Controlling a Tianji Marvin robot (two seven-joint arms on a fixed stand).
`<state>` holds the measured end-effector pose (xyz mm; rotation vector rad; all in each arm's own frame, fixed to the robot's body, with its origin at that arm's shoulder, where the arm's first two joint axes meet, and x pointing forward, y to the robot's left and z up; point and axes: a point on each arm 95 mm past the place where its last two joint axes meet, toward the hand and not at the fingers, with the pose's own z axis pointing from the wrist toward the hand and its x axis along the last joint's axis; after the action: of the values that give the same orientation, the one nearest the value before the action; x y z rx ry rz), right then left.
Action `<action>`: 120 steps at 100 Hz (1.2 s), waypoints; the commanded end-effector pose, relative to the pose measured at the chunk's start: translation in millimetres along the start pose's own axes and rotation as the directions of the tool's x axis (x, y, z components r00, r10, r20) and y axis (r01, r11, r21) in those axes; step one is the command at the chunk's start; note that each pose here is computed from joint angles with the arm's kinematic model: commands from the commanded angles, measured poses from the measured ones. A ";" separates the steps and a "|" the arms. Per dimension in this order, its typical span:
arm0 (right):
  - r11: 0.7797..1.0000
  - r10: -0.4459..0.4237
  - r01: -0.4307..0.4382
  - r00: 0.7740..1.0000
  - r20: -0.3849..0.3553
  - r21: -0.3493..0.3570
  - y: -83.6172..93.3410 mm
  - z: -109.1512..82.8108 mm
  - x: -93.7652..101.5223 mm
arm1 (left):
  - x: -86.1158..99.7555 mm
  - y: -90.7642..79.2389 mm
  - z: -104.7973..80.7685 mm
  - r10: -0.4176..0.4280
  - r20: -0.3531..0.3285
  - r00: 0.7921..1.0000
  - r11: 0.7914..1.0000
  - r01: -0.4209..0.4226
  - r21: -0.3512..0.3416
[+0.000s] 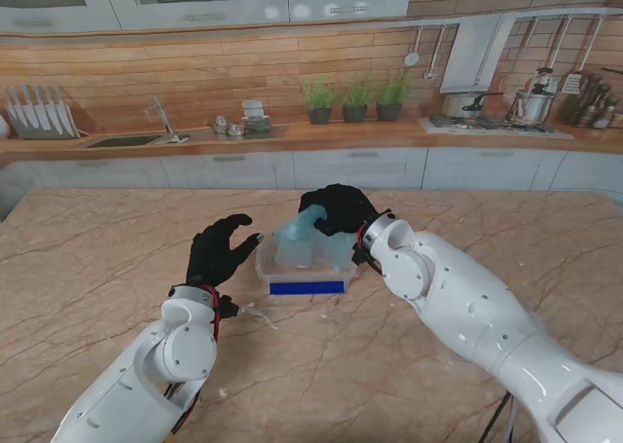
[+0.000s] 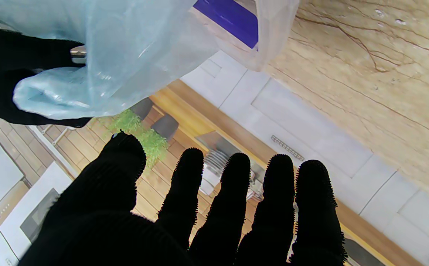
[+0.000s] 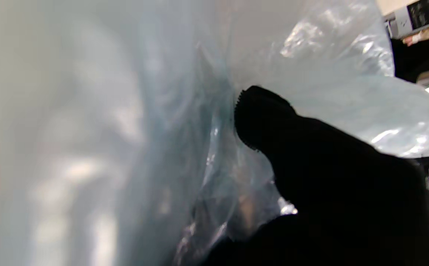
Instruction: Fold the bubble film and place it into the plastic crate
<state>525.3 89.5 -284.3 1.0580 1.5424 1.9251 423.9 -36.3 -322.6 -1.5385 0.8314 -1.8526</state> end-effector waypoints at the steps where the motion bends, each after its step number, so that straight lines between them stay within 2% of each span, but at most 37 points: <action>1: 1.000 -0.008 0.008 1.000 -0.020 0.012 -1.5 3.3 2.8 | 6.6 4.9 -2.4 -0.027 -0.016 1.000 0.999 0.027 -0.018; 12: 0.999 -0.021 0.022 0.999 -0.030 0.041 -6.1 6.2 2.2 | 11.9 7.9 -3.9 -0.056 -0.034 0.998 0.998 0.054 -0.045; 35: 0.994 0.024 -0.023 1.000 -0.014 0.107 -9.6 13.9 3.4 | 20.1 9.2 -8.0 -0.088 -0.073 0.993 0.994 0.083 -0.065; 61: 0.981 0.047 -0.044 0.999 -0.010 0.190 -15.2 19.3 5.4 | 21.6 10.6 -8.8 -0.123 -0.073 0.990 0.990 0.118 -0.076; 98: 0.937 0.066 -0.056 0.998 -0.016 0.344 -24.5 25.6 2.8 | 22.6 15.0 -6.8 -0.171 -0.048 0.984 0.982 0.166 -0.093; 120: 0.909 0.081 -0.075 0.997 0.002 0.409 -31.0 29.7 -0.2 | 29.3 18.8 -9.1 -0.225 -0.078 0.971 0.969 0.215 -0.119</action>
<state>544.2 110.8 -311.6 1.2881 1.9792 1.7009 415.0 -63.0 -319.1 -1.6630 0.8436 -2.0511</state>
